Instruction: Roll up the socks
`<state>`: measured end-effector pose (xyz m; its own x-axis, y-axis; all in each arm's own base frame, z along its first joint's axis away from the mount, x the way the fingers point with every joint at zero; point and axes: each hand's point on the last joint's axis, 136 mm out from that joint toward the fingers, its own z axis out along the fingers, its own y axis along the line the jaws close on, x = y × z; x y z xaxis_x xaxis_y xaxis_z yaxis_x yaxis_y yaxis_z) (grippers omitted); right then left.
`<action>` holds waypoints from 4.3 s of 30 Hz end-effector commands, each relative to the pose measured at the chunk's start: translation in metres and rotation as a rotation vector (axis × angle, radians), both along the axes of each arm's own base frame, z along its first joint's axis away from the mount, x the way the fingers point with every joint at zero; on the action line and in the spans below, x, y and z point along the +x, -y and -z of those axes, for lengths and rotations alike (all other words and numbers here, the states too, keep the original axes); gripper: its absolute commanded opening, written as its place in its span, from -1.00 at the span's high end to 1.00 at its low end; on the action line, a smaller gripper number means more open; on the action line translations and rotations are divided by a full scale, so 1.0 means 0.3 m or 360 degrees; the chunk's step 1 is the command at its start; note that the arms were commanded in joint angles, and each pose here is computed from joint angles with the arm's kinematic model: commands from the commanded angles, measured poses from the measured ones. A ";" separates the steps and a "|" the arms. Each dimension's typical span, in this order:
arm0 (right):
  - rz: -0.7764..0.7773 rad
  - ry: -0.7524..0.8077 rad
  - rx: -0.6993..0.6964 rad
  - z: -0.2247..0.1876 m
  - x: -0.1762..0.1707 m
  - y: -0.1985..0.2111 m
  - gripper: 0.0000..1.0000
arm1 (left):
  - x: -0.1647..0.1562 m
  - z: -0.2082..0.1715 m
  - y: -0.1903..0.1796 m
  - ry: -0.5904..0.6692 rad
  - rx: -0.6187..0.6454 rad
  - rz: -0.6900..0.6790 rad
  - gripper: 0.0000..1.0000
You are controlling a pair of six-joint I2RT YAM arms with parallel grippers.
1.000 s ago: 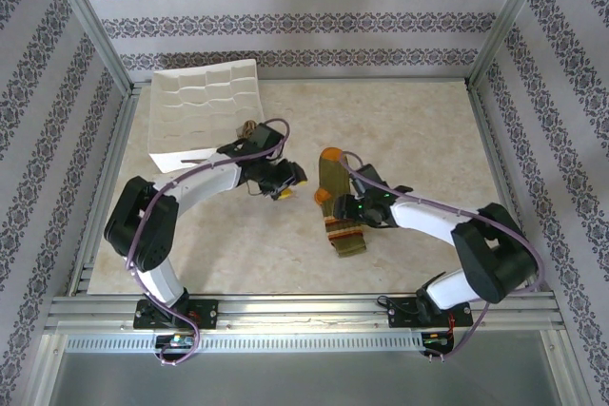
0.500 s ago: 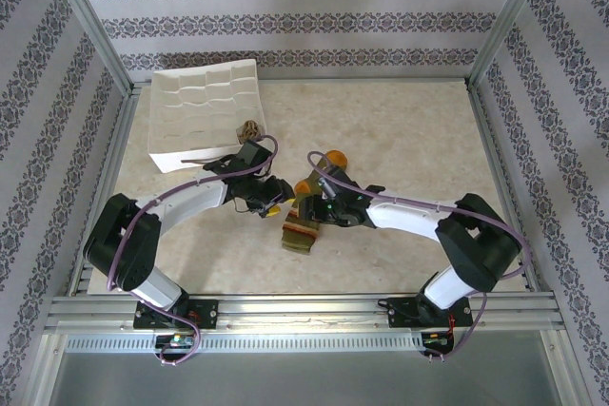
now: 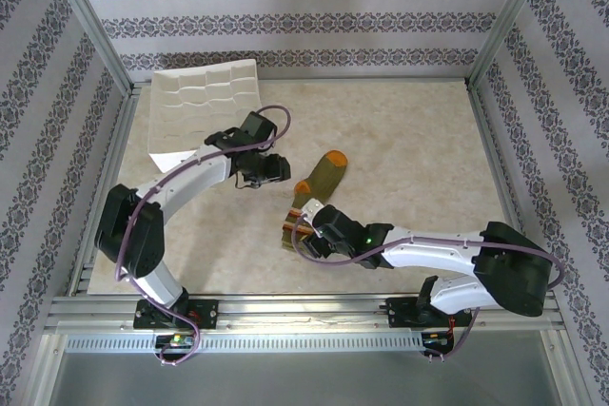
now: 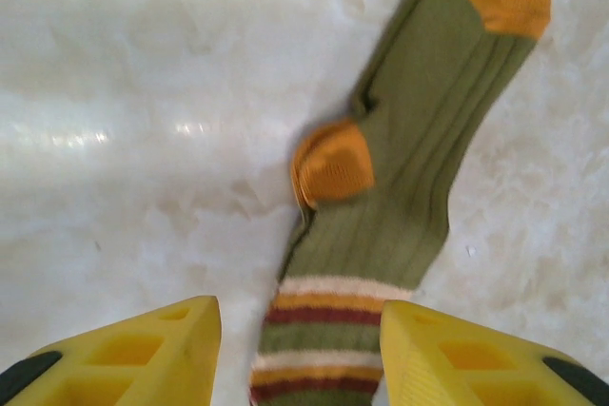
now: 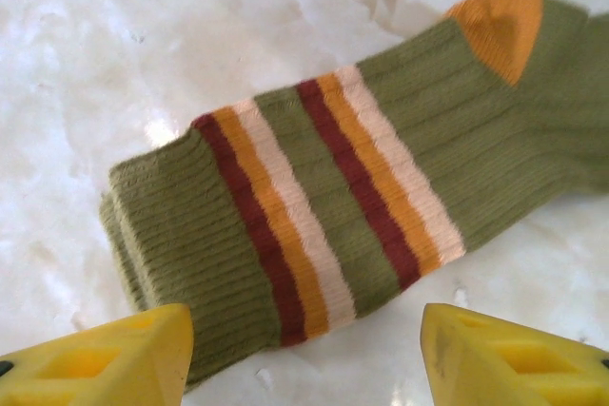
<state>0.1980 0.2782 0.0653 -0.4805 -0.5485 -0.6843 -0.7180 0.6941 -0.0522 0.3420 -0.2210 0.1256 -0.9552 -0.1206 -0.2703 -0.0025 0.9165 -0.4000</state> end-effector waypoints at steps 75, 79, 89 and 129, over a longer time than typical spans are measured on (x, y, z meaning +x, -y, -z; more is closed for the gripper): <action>-0.0460 -0.0593 0.0134 0.073 -0.110 -0.138 1.00 | -0.361 0.149 -0.028 -0.0545 -0.0466 -0.0442 0.28; -0.0431 -0.0817 0.0175 0.097 -0.089 -0.158 1.00 | -0.378 0.131 -0.029 -0.0544 -0.0500 -0.0439 0.28; -0.0265 -0.1186 0.0297 0.148 -0.031 -0.161 1.00 | -0.408 0.132 0.073 -0.0603 -0.0719 -0.0366 0.32; -0.0515 0.0247 -0.0079 -0.040 0.025 -0.027 0.05 | -0.359 0.371 0.063 -0.0816 -0.0493 -0.0709 0.54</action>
